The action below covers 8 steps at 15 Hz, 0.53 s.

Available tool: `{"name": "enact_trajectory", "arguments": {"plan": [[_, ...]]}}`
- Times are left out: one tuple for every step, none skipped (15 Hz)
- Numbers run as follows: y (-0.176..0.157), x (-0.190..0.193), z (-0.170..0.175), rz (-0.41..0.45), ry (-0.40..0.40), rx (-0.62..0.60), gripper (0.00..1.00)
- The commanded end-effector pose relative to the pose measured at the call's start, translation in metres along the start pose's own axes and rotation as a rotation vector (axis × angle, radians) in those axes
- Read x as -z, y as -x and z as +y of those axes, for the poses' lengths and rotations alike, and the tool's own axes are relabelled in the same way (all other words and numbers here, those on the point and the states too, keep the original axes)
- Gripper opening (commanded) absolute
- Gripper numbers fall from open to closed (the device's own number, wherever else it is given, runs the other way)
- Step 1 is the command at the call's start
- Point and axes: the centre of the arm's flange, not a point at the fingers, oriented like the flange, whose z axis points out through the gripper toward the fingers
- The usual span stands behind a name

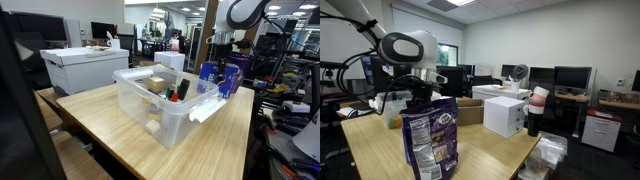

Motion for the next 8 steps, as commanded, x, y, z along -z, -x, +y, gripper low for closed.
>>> {"name": "enact_trajectory", "arguments": {"plan": [[-0.0022, -0.0046, 0.0014, 0.008, -0.006, -0.025, 0.09], [-0.0023, -0.0047, 0.0013, 0.008, -0.006, -0.024, 0.07], [-0.0022, -0.0049, 0.0014, 0.008, -0.005, -0.024, 0.06], [-0.0022, -0.0051, 0.0014, 0.007, -0.005, -0.024, 0.05], [-0.0021, -0.0052, 0.0015, 0.006, -0.005, -0.023, 0.03], [-0.002, -0.0054, 0.0014, 0.006, -0.006, -0.024, 0.01], [-0.002, -0.0055, 0.0015, 0.006, -0.006, -0.024, 0.05], [-0.002, -0.0054, 0.0013, 0.006, -0.006, -0.025, 0.04]]}}
